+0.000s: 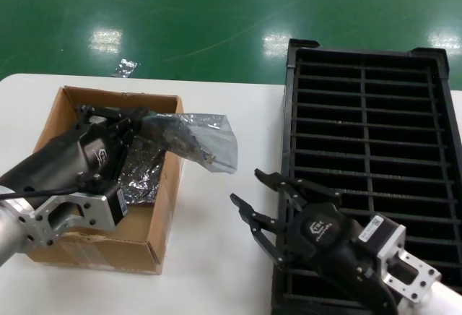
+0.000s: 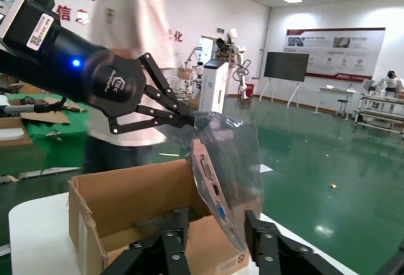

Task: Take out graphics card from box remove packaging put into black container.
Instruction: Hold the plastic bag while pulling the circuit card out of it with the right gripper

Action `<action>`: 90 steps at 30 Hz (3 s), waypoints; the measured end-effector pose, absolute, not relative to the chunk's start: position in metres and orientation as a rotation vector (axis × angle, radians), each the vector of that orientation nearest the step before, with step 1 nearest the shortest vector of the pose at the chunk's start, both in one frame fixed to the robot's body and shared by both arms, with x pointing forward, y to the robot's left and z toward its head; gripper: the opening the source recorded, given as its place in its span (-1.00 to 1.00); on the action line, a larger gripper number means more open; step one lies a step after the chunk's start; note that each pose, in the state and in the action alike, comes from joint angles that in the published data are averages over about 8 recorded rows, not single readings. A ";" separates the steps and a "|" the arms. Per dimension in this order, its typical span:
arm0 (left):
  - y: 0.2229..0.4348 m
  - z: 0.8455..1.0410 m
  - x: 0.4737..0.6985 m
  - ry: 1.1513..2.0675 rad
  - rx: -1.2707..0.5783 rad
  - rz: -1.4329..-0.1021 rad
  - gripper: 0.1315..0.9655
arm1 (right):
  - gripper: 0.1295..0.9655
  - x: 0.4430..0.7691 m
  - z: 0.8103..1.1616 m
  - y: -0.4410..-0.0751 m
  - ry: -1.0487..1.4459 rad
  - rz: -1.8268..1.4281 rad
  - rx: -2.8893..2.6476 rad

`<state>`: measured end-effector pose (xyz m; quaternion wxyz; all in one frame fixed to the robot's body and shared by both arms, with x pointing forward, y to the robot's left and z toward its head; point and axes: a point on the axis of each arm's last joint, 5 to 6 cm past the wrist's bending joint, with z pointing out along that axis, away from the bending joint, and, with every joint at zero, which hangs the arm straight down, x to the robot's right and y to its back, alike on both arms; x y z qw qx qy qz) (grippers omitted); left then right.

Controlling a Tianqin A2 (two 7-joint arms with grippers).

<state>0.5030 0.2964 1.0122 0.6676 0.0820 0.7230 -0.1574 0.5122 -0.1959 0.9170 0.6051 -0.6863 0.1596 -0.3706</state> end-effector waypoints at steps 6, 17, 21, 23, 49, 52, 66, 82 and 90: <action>0.296 1.012 0.503 1.631 0.185 -0.355 -0.98 | -0.53 0.516 0.922 -0.189 0.338 -0.848 -1.592; 0.296 1.012 0.503 1.631 0.185 -0.355 -0.98 | -0.88 0.521 0.929 -0.174 0.285 -0.825 -1.590; 0.296 1.012 0.503 1.631 0.185 -0.355 -0.98 | -0.94 0.524 0.932 -0.170 0.267 -0.822 -1.587; 0.296 1.012 0.503 1.631 0.185 -0.355 -0.98 | -0.96 0.527 0.934 -0.168 0.260 -0.820 -1.585; 0.296 1.012 0.503 1.631 0.185 -0.355 -0.98 | -0.99 0.576 0.936 -0.166 0.303 -0.829 -1.591; 0.296 1.012 0.503 1.631 0.185 -0.355 -0.98 | -0.99 0.581 0.934 -0.161 0.300 -0.821 -1.599; 0.296 1.012 0.503 1.631 0.185 -0.355 -0.98 | -0.99 0.606 0.931 -0.142 0.266 -0.805 -1.637; 0.296 1.012 0.503 1.631 0.185 -0.355 -0.98 | -0.98 0.612 0.931 -0.134 0.228 -0.830 -1.647; 0.296 1.012 0.503 1.631 0.185 -0.355 -0.98 | -0.92 0.610 0.930 -0.131 0.208 -0.836 -1.648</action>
